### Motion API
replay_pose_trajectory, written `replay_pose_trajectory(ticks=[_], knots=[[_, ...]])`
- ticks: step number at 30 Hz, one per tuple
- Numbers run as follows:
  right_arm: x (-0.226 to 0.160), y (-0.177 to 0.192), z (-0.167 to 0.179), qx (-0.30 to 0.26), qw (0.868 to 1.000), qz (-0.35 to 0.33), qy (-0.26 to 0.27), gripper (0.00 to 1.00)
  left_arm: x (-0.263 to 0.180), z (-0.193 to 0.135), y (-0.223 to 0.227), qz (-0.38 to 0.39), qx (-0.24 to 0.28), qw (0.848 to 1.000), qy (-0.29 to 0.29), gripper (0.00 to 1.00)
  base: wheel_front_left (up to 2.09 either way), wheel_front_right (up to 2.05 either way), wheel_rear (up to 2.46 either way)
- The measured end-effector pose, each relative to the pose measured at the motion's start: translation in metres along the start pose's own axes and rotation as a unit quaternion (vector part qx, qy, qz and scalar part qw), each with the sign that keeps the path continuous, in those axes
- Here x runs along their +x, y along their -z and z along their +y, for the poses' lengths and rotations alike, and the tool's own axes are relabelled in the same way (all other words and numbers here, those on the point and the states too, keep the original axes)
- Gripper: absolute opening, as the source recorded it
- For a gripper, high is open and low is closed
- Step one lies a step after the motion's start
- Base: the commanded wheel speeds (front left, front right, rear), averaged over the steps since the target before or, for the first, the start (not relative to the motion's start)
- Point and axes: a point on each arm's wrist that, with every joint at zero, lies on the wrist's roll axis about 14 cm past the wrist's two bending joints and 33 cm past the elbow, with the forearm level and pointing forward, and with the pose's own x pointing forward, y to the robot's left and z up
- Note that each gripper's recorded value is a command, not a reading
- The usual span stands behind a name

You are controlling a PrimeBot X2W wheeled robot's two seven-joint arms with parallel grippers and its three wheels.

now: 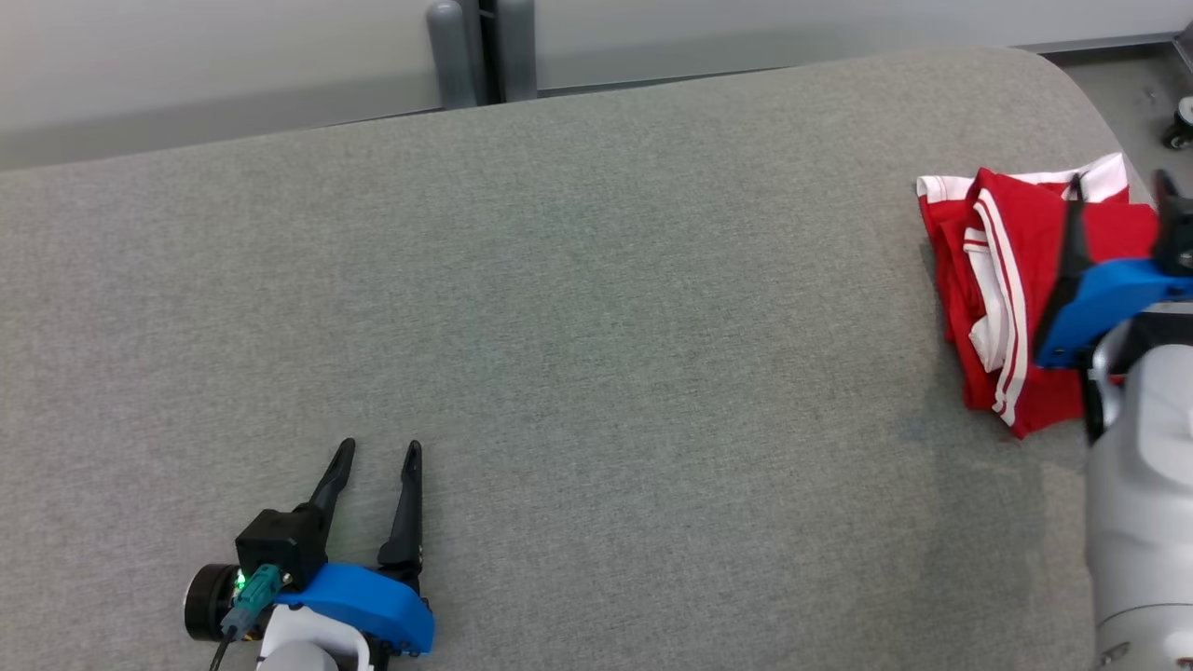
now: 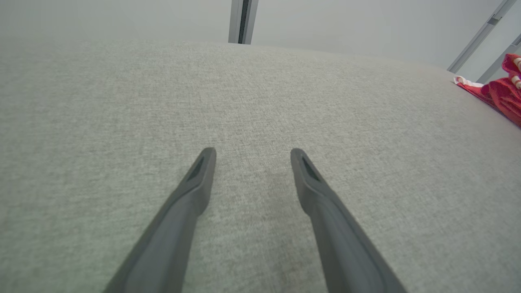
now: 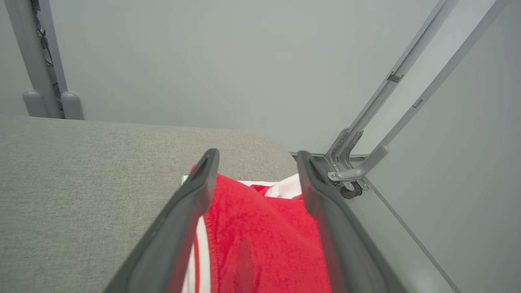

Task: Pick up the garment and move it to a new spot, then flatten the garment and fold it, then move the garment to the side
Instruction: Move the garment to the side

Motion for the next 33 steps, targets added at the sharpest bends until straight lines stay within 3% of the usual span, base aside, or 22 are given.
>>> replay_pose_trajectory(ticks=[5, 15, 20, 33], knots=[[-0.004, -0.02, 0.057, 0.026, 0.997, -0.039, -0.066, 1.0, -0.009, 0.014, -0.007, -0.012, -0.005, 1.0, -0.028, 1.0, 0.0, 0.0, 0.0], [-0.057, 0.004, 0.163, 0.12, 0.971, -0.024, -0.205, 1.0, -0.037, 0.052, -0.025, -0.044, -0.005, 0.994, -0.099, 1.0, 0.0, 0.0, 0.0], [-0.079, 0.013, 0.179, 0.142, 0.963, -0.015, -0.229, 1.0, -0.056, 0.065, -0.026, -0.049, -0.005, 0.991, -0.128, 1.0, 0.0, 0.0, 0.0], [-0.108, 0.012, 0.178, 0.154, 0.958, -0.022, -0.24, 1.0, -0.09, 0.073, -0.038, -0.081, -0.017, 0.983, -0.165, 1.0, 0.0, 0.0, 0.0]])
